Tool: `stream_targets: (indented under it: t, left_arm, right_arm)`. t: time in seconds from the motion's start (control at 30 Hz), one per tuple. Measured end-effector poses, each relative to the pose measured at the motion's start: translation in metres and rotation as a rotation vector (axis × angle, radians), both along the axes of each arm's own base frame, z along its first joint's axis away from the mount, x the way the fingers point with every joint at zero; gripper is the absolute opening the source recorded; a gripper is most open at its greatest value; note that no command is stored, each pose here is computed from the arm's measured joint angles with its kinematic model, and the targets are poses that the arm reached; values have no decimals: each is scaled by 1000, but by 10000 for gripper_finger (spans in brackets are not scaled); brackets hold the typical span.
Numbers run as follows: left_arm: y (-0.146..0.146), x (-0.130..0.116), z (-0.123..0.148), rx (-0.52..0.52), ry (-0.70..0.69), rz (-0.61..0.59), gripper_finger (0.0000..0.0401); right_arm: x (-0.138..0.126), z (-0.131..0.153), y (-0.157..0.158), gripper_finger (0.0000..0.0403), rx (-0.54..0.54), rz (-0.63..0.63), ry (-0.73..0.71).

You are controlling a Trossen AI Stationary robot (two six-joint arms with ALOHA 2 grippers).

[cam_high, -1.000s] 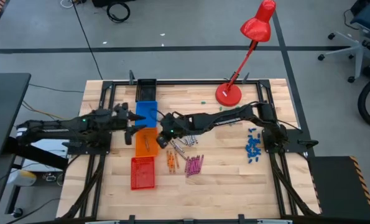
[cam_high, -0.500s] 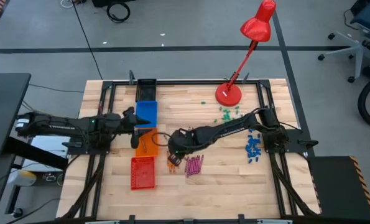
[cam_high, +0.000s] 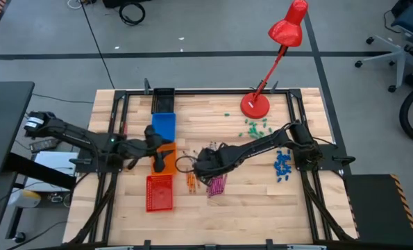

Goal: Sort crayons
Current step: Put the black crayon into the blue bin

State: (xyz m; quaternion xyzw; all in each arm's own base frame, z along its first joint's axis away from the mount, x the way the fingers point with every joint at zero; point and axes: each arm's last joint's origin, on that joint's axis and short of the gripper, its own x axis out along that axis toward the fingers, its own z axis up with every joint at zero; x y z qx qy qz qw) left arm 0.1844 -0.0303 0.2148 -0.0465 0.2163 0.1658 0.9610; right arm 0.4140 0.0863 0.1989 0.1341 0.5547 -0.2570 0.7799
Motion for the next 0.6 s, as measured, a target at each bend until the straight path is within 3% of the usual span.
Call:
stream_targets:
  t: [0.1,0.4,0.6]
  left_arm:
    - [-5,7,4,4,-3,25,192]
    - [-27,25,8,-23,18,25,192]
    - [-42,24,9,-57,15,-18,192]
  right_arm:
    - [-1,0,6,126,5,19,-5]
    - [-19,0,8,125,-143,62,156]
    - [-21,0,6,120,-167,81,186]
